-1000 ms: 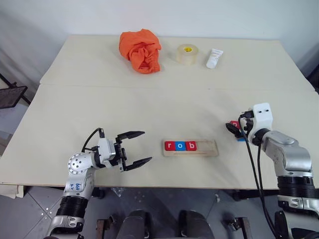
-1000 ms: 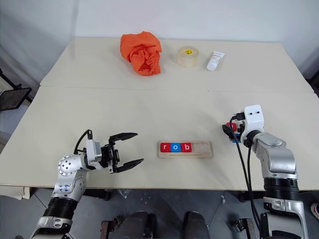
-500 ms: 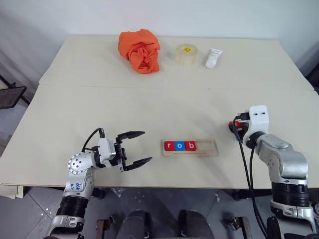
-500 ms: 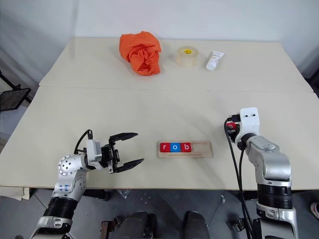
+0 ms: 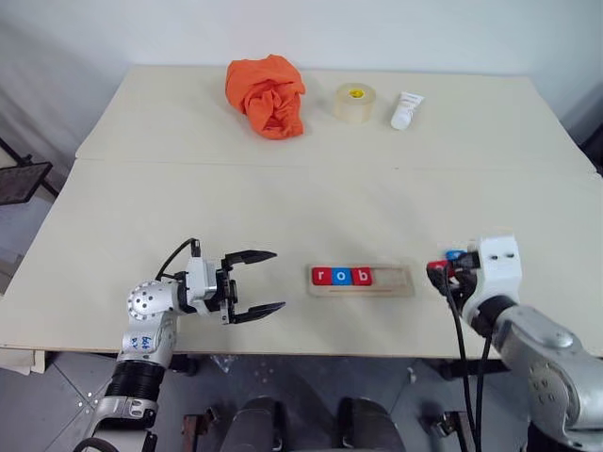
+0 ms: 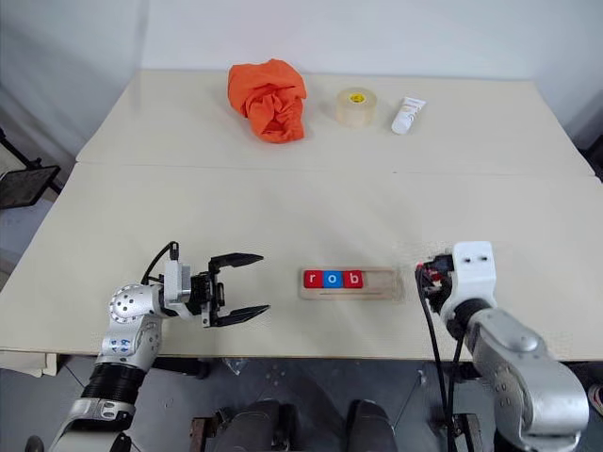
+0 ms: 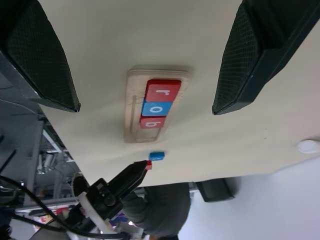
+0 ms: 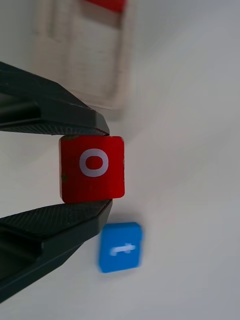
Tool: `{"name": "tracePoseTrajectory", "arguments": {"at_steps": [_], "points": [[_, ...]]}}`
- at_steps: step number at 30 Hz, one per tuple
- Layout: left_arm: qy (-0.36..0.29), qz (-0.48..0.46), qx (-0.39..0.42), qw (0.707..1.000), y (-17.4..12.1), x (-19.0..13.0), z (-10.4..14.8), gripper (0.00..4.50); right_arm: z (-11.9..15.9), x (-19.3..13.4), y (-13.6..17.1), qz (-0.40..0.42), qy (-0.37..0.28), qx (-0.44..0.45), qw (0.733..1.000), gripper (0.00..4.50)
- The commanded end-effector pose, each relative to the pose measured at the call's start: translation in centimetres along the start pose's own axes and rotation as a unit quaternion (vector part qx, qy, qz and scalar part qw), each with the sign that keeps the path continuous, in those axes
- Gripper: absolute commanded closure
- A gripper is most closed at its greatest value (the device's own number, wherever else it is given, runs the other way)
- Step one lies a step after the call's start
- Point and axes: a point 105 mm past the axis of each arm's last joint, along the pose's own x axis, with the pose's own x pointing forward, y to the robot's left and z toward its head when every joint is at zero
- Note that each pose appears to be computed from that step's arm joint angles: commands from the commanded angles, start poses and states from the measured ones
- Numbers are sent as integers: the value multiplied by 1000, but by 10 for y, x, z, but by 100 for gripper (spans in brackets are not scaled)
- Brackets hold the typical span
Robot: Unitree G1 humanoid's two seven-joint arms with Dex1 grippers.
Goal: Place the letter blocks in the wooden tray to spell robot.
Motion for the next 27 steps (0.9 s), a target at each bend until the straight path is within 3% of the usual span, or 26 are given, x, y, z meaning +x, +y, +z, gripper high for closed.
{"name": "tracePoseTrajectory", "arguments": {"at_steps": [1, 12, 23, 27], "points": [[-10, -11, 7, 1000, 2, -4, 9, 0, 1, -10, -2, -18, -12, 3, 1000, 304], [23, -17, -9, 1000, -5, -29, 9, 0, -16, -6, -15, -45, 9, 15, 999, 304], [44, -23, -3, 999, -5, -31, 7, 0, -17, 0, -17, -47, 7, 12, 999, 304], [43, -24, -3, 999, -5, -30, 8, 0, -17, -1, -14, -39, 4, 8, 999, 171]]}}
